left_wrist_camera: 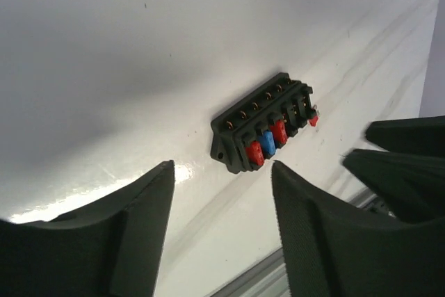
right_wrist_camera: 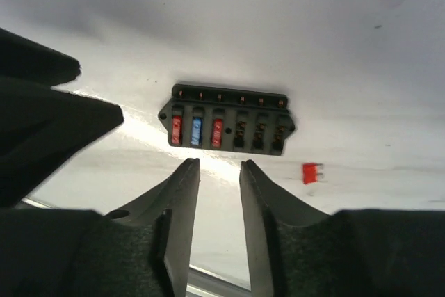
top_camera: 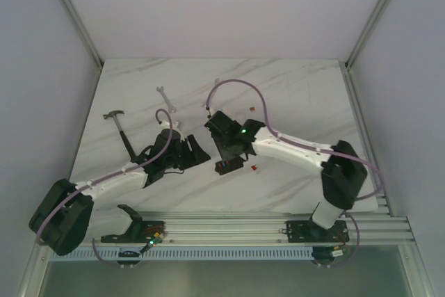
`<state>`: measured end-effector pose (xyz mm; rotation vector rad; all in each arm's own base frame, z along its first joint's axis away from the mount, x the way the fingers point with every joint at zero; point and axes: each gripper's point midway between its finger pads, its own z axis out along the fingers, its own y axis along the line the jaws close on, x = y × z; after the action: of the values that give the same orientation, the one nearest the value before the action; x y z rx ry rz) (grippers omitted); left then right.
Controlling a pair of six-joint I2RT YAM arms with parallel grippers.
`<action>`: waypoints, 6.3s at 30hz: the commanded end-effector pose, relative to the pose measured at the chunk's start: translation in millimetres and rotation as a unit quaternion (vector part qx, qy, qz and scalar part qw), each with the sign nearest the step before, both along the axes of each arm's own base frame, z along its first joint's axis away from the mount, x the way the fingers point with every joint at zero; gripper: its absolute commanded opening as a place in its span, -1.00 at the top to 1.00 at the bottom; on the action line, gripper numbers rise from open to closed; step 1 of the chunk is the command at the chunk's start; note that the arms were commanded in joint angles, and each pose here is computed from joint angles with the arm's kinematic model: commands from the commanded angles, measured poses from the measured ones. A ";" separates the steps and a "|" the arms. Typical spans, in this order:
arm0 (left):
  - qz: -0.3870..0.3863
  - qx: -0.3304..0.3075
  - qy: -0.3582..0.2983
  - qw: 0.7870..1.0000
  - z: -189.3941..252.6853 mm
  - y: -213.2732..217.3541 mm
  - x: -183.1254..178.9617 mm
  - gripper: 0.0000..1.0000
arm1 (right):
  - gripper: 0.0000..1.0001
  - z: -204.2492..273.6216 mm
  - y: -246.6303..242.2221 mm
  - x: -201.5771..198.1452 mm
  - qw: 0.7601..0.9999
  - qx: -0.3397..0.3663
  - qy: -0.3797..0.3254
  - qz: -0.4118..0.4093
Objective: Snap on the fuse box
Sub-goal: Install the fuse at the fuse box base, then pick up the fuse from the center of the board.
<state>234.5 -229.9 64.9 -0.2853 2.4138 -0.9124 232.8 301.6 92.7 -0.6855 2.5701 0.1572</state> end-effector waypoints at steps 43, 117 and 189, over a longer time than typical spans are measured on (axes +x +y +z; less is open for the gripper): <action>0.040 0.049 -0.042 0.997 15.0 26.7 17.9 -1.00 | -0.47 -71.0 -171.4 -11.0 0.973 -0.106 0.003 -0.207; 0.036 0.036 -0.058 0.997 23.2 28.1 12.5 -1.00 | 0.10 -64.8 -136.2 -9.0 0.991 -0.090 0.094 -0.038; -0.106 -0.064 -0.356 0.926 96.9 -100.6 21.4 -0.59 | 0.51 58.6 -58.3 30.8 0.952 0.263 -0.027 -0.153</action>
<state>246.4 -318.9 131.6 0.2190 1.8985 -1.0203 264.8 233.0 138.0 -0.1423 2.4300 0.5819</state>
